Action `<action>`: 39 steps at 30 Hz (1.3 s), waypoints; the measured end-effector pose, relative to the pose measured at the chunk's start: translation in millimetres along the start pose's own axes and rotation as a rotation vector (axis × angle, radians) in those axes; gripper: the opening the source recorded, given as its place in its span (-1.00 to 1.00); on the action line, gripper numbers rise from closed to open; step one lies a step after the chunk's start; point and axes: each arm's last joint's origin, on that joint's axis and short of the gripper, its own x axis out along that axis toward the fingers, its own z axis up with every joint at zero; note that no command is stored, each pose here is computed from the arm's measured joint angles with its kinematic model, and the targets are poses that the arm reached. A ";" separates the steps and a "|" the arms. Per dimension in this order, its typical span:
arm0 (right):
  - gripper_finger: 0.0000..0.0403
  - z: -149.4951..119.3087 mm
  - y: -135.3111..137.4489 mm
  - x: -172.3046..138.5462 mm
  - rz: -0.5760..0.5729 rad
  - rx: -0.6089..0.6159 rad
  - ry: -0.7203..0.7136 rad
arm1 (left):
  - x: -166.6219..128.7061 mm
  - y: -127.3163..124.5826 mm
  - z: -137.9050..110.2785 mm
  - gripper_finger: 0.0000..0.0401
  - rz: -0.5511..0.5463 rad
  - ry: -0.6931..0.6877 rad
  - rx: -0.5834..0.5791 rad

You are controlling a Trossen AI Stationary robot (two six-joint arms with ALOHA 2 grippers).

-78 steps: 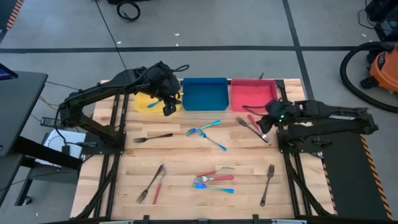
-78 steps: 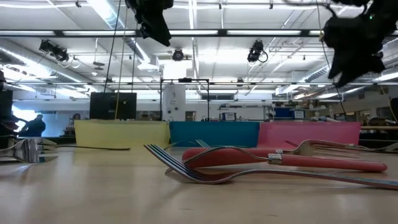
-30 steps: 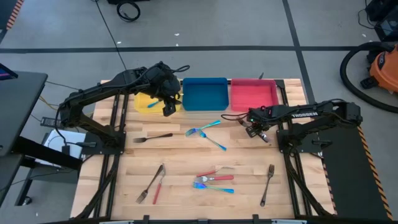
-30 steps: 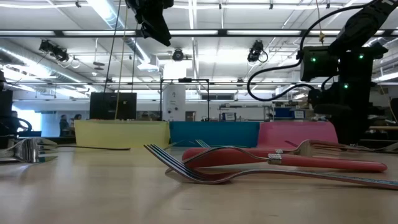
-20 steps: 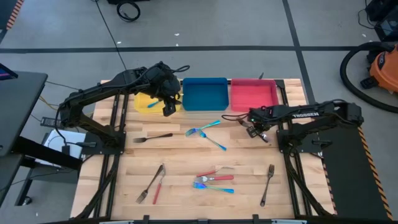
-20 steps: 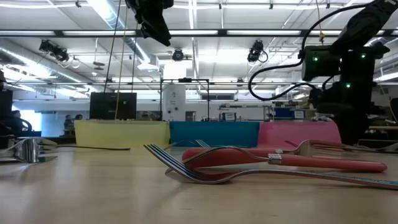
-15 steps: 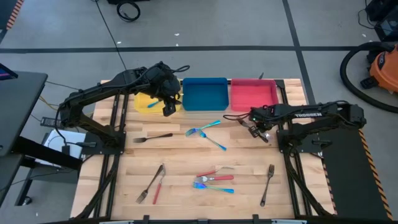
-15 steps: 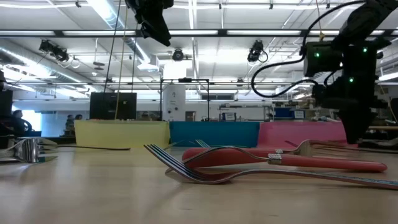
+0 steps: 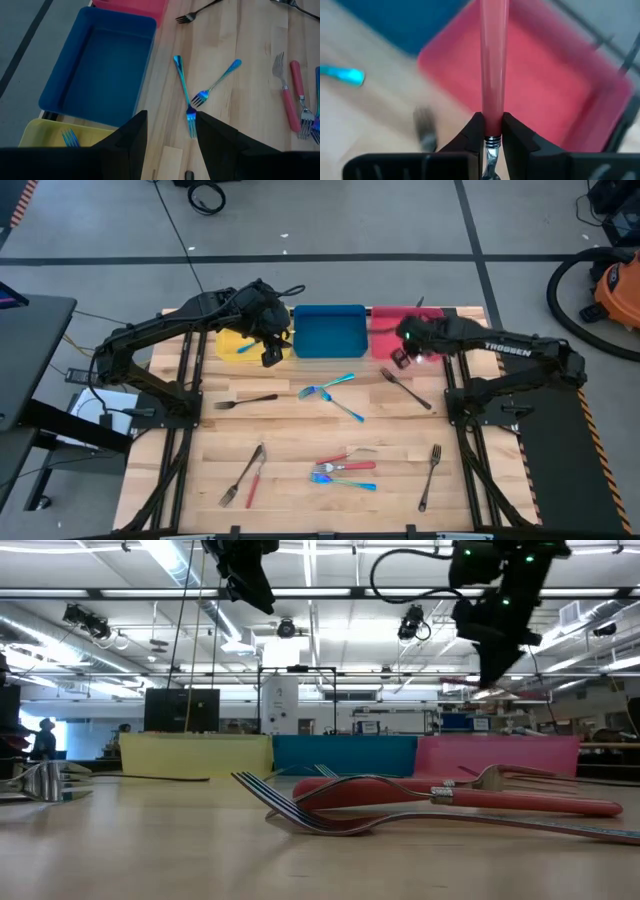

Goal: Sort silverware by color (type)
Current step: Put the pink fork into the pink bin

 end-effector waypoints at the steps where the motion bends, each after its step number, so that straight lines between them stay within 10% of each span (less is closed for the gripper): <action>1: -0.74 6.6 -3.6 0.9 -0.010 -0.011 -0.012 | 0.0 0.0 -0.2 -0.17 -0.001 0.002 0.000; 14: -0.77 42.2 -48.4 49.7 -0.053 -0.111 0.026 | -0.5 -1.3 -10.0 -0.17 -0.013 0.103 -0.012; 39: -0.71 36.4 -45.1 143.3 -0.046 -0.307 0.335 | -0.6 -0.9 -10.5 -0.17 -0.015 0.108 0.031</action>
